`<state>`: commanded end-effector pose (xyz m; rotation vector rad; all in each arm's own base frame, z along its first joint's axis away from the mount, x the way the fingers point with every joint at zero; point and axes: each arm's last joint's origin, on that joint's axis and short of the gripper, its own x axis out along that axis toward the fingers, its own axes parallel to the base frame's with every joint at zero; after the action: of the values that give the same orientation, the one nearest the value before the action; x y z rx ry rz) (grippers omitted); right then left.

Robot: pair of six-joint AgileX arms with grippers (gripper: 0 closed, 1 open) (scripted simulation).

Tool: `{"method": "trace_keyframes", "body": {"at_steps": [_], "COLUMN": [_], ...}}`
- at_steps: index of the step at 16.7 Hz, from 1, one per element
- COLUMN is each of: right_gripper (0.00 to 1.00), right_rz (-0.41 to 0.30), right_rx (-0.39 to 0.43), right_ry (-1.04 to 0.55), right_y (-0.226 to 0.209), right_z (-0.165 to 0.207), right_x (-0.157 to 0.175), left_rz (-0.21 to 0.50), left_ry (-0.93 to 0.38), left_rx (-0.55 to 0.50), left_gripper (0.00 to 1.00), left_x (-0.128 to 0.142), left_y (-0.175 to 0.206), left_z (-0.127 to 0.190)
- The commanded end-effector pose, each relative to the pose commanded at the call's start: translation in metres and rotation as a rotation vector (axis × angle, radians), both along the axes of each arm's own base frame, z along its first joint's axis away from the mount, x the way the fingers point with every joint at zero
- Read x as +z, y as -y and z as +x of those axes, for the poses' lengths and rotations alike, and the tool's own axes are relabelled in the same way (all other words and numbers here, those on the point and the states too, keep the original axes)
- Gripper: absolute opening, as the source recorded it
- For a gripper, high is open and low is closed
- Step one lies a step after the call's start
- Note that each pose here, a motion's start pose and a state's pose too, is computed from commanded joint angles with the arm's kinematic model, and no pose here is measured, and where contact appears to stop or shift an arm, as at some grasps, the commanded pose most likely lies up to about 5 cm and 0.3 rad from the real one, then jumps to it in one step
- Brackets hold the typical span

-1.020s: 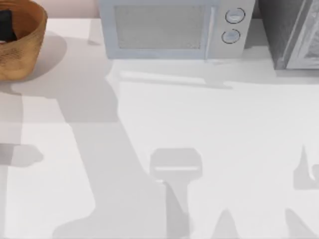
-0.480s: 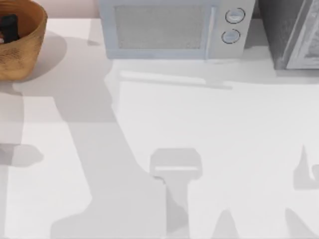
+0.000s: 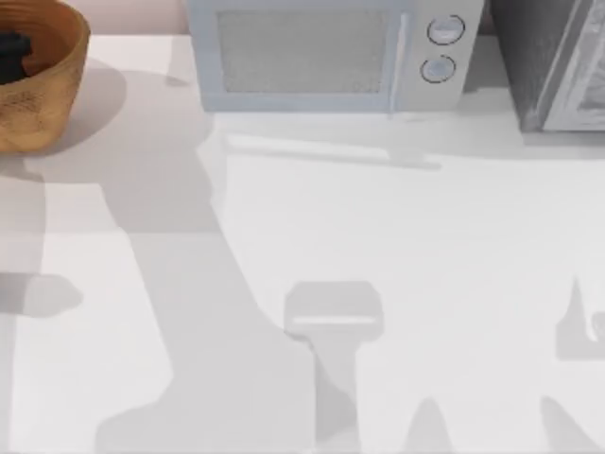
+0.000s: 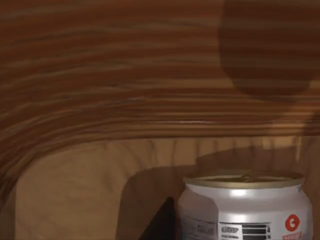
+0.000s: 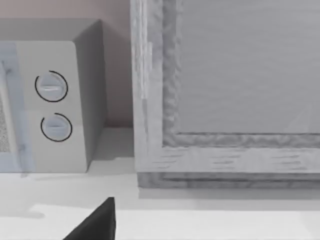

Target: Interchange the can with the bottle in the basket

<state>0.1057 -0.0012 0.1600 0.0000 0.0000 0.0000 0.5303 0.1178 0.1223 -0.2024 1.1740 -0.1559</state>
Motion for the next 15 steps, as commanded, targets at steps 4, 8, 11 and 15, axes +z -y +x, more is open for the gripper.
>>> {"method": "trace_keyframes", "body": {"at_steps": [4,8,11,15], "right_gripper": [1.00,1.00,1.00,1.00], "right_rz": [0.000,0.000,0.000,0.000], "right_rx": [0.000,0.000,0.000,0.000], "right_ry": [0.000,0.000,0.000,0.000], "right_y": [0.000,0.000,0.000,0.000], "right_z": [0.000,0.000,0.000,0.000], "right_x": [0.000,0.000,0.000,0.000], "left_rz": [0.000,0.000,0.000,0.003], "left_ry": [0.000,0.000,0.000,0.042], "left_rx": [0.000,0.000,0.000,-0.009], "left_gripper": [0.17,0.00,0.00,0.00], "left_x": [0.000,0.000,0.000,0.021], "left_y": [0.000,0.000,0.000,0.005], "left_z": [0.000,0.000,0.000,0.001]}}
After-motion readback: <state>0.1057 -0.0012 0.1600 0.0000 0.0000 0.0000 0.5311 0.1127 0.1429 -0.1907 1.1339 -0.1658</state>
